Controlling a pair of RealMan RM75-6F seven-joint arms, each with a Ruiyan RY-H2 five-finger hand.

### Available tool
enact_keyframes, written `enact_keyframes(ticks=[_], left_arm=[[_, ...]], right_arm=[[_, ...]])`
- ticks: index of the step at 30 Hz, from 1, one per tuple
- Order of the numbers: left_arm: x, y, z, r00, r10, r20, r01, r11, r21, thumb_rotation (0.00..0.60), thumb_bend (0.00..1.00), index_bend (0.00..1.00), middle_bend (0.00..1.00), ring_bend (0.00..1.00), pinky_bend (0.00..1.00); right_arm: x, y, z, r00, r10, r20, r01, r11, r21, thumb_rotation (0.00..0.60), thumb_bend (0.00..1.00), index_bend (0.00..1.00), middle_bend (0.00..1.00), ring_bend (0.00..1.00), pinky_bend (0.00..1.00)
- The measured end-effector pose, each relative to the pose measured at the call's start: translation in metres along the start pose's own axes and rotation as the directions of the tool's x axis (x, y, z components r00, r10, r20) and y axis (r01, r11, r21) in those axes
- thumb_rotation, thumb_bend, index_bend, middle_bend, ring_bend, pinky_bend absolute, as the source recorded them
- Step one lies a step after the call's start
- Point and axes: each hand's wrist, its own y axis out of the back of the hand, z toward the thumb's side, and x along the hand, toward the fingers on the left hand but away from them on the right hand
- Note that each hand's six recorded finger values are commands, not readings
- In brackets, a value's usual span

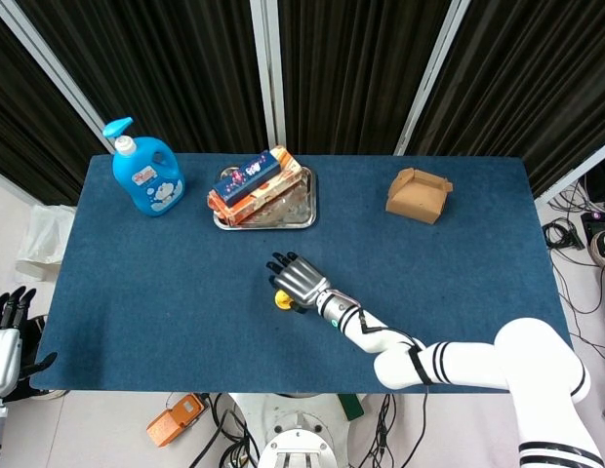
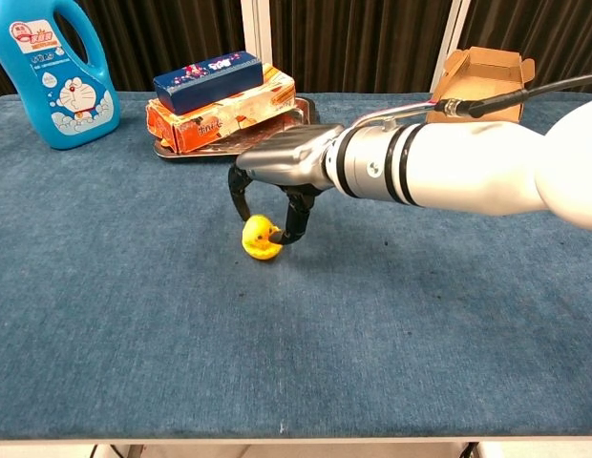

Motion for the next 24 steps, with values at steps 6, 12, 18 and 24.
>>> enact_keyframes(ticks=[6, 12, 18, 24], left_arm=[[0.001, 0.0, 0.001, 1.0, 0.002, 0.005, -0.002, 1.0, 0.0, 0.6, 0.0, 0.04, 0.03, 0.0, 0.0], [0.004, 0.002, 0.005, 1.0, 0.006, 0.02, -0.006, 1.0, -0.001, 0.6, 0.0, 0.04, 0.03, 0.0, 0.0], [0.01, 0.004, 0.01, 0.999, 0.012, 0.04, -0.012, 1.0, -0.004, 0.6, 0.0, 0.04, 0.03, 0.0, 0.0], [0.017, 0.004, 0.018, 0.998, 0.019, 0.065, -0.019, 1.0, -0.01, 0.6, 0.0, 0.04, 0.03, 0.0, 0.0]], right_arm=[[0.007, 0.006, 0.001, 1.0, -0.01, -0.012, 0.01, 1.0, -0.014, 0.6, 0.48, 0.1, 0.15, 0.02, 0.13], [0.032, 0.03, -0.022, 0.995, -0.097, 0.036, 0.098, 0.994, -0.043, 0.6, 0.48, 0.09, 0.15, 0.02, 0.13], [0.091, 0.052, -0.084, 0.952, -0.232, 0.198, 0.239, 0.971, -0.011, 0.6, 0.46, 0.04, 0.11, 0.01, 0.13], [0.186, 0.038, -0.145, 0.859, -0.322, 0.398, 0.335, 0.941, 0.039, 0.6, 0.43, 0.0, 0.04, 0.0, 0.1]])
